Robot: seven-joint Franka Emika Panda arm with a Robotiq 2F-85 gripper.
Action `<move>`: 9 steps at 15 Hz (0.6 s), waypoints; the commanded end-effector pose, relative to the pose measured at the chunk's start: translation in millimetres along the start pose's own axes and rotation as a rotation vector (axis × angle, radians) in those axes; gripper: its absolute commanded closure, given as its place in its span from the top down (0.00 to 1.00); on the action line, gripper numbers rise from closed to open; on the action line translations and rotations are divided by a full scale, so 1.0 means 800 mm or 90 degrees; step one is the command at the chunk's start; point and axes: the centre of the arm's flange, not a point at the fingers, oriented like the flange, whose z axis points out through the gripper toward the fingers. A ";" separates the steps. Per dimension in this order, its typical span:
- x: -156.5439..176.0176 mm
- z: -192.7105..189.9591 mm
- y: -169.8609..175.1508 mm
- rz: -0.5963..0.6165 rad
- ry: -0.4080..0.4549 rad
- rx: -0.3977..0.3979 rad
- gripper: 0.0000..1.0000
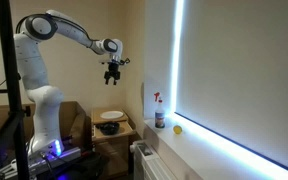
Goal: Take the board eraser out of the drawer and put it on the plate
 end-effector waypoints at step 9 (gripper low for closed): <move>0.036 0.171 -0.146 -0.148 -0.146 -0.059 1.00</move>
